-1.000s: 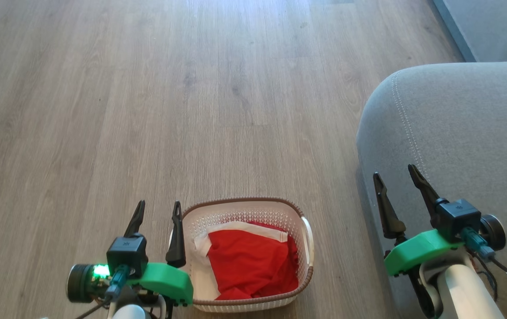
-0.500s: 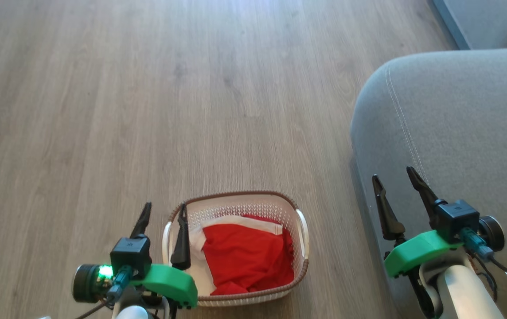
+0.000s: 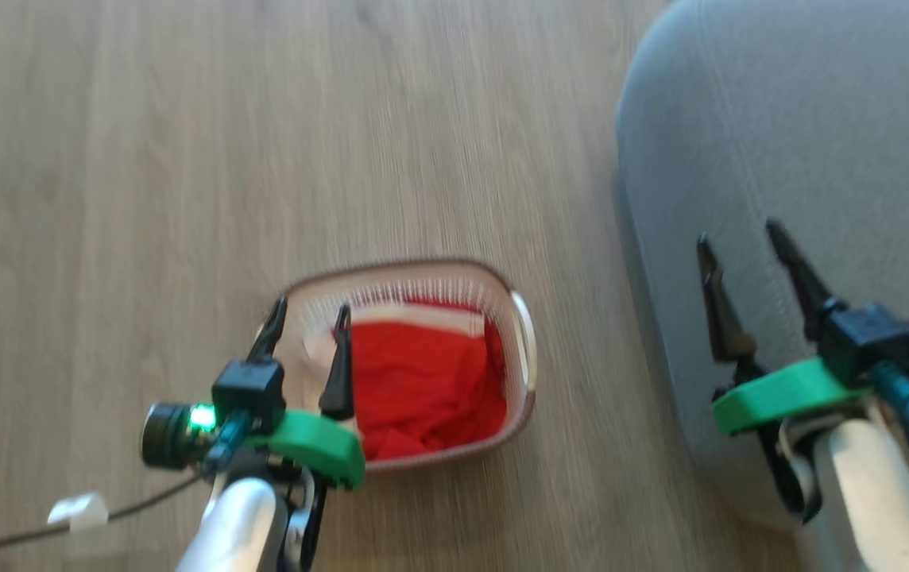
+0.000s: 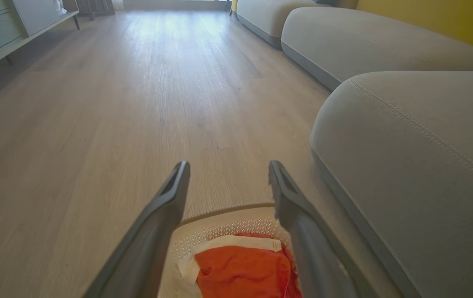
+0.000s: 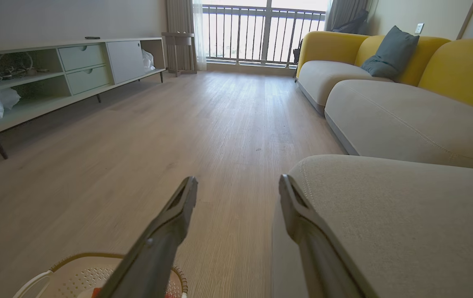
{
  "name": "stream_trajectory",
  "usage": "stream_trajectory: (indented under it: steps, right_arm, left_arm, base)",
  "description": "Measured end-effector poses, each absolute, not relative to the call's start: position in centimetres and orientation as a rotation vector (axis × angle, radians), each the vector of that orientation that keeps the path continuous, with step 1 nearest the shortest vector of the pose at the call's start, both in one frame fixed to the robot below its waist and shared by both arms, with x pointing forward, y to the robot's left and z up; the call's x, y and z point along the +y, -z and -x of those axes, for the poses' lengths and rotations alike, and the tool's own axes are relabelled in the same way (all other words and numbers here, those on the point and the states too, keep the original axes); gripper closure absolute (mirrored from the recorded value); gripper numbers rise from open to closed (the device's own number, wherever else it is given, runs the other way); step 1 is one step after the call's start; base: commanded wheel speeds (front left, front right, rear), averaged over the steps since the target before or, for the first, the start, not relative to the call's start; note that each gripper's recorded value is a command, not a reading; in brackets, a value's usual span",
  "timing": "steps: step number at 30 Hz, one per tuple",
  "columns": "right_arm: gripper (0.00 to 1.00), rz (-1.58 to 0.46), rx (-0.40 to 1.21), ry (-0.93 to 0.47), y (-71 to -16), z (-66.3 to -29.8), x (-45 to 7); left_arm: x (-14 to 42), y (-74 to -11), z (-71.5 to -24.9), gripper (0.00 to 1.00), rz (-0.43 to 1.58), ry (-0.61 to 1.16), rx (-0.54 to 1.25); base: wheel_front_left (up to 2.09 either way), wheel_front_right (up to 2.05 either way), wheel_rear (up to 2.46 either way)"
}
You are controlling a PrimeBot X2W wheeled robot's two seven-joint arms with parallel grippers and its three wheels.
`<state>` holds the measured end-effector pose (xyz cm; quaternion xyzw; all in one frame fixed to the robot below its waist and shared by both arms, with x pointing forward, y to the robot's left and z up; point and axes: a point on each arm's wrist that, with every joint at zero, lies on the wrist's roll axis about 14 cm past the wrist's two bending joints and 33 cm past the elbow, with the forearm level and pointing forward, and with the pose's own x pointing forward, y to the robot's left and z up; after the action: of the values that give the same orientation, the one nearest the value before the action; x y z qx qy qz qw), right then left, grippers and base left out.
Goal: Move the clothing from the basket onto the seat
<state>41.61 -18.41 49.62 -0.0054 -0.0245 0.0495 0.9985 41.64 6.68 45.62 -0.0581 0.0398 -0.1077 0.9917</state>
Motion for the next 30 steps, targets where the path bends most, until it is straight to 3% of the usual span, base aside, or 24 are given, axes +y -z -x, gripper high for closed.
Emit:
stream_trajectory:
  steps: [10, 16, 30]
  right_arm:
    - [0.0, 0.048, 0.081, -0.086, -43.7, -44.7, -19.9]
    - [0.0, 0.047, 0.144, -0.141, -40.5, -45.8, -18.4]
    - [0.0, 0.031, 0.289, -0.12, -33.1, -46.8, -19.2]
  left_arm:
    - [3.1, -35.6, -45.7, 0.0, 0.063, 0.355, 0.304]
    - [1.1, -29.8, -46.3, 0.0, 0.029, 0.461, 0.438]
    - [-1.8, -16.8, -46.7, 0.0, -0.108, 0.668, 0.706]
  base:
    - [0.0, 0.0, 0.0]
    - [0.0, 0.0, 0.0]
    - [0.0, 0.0, 0.0]
